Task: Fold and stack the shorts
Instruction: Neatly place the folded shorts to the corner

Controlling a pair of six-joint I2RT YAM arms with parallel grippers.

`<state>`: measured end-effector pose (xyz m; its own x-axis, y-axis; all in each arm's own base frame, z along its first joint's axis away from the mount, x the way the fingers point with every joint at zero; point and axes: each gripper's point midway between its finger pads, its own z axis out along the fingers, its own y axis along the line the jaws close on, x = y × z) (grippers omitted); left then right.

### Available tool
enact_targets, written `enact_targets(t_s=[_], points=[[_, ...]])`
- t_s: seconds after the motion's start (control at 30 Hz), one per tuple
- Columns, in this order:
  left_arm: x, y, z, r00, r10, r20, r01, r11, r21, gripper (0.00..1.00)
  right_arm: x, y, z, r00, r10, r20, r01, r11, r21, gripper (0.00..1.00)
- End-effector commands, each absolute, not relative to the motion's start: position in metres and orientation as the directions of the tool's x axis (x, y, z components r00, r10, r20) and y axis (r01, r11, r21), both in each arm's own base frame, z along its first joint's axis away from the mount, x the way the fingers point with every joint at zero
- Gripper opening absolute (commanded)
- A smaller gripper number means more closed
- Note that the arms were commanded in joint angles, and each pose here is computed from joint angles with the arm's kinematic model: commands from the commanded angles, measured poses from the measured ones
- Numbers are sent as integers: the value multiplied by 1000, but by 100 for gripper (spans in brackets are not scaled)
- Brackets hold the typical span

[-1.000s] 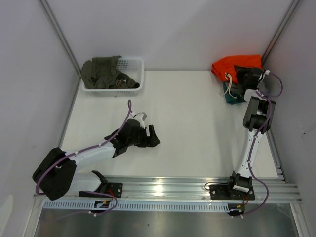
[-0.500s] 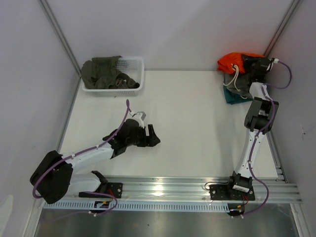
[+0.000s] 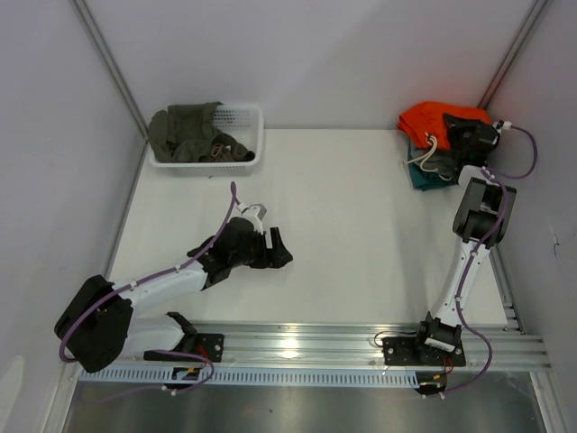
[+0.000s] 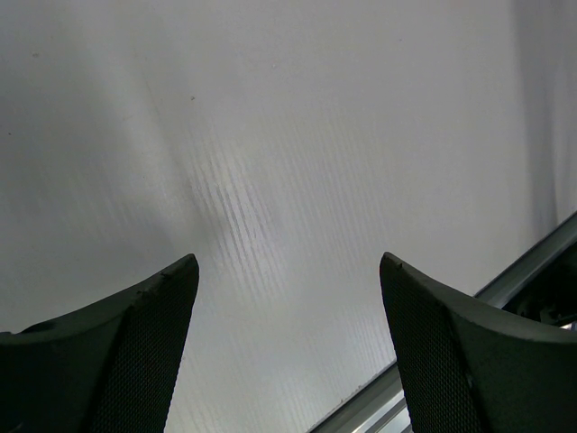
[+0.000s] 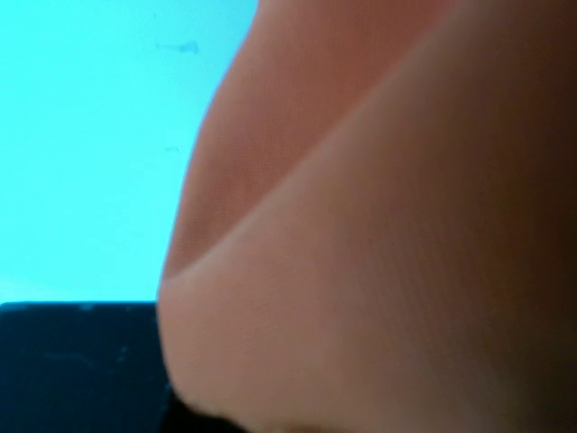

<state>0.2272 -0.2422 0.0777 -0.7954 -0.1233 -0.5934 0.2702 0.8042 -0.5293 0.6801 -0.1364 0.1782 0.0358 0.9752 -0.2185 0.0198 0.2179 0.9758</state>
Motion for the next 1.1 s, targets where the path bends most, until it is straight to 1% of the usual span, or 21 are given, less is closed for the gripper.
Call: enact_targets(t_s=[0.0,0.1,0.23,0.3,0.4,0.47,0.57,0.6,0.63,0.67,0.7,0.77,0.83,0.97,1.0,1.07], points=[[234,-250,94,-771,-132,-623,297,791,-535,84,670,-184,266,165,953,-255,-140,278,950,0],[233,-248,93,-771,-130,-624,294,795,-530,84,677,-185,278,186,952,-244,-184,278,943,0],[234,-249,97,-765,-134,-630,295,797,-528,84,691,-182,301,209,941,-267,-231,313,921,0],[236,-247,99,-758,-139,-637,295,798,-525,84,695,-183,324,230,932,-278,-311,342,887,0],[233,-242,95,-767,-124,-629,283,814,-506,84,695,-190,338,256,931,-261,-366,344,865,0],[234,-242,94,-766,-128,-630,280,815,-507,84,695,-191,333,252,926,-281,-347,358,867,0],[234,-246,92,-773,-130,-621,281,808,-519,84,689,-185,308,231,924,-305,-294,365,884,0],[233,-246,90,-777,-125,-617,281,808,-518,84,681,-186,306,244,926,-287,-309,355,882,0],[231,-248,88,-785,-120,-608,281,805,-522,84,670,-186,268,234,940,-250,-242,305,921,0],[235,-252,90,-778,-125,-615,291,796,-530,84,660,-187,268,249,946,-205,-280,273,920,0],[234,-253,89,-780,-123,-613,293,795,-532,85,649,-184,237,239,954,-180,-230,236,944,0],[233,-257,90,-781,-117,-614,303,789,-535,84,636,-182,220,246,956,-162,-199,214,956,0],[232,-258,90,-781,-113,-614,306,787,-535,84,618,-177,188,254,957,-139,-103,170,980,0],[230,-260,91,-780,-108,-616,315,783,-536,84,600,-172,168,281,953,-116,-22,127,992,0],[229,-260,93,-777,-109,-619,319,780,-538,85,596,-171,159,291,951,-101,20,100,995,0],[227,-259,94,-775,-110,-623,321,780,-537,85,587,-174,162,330,938,-111,56,98,994,0]])
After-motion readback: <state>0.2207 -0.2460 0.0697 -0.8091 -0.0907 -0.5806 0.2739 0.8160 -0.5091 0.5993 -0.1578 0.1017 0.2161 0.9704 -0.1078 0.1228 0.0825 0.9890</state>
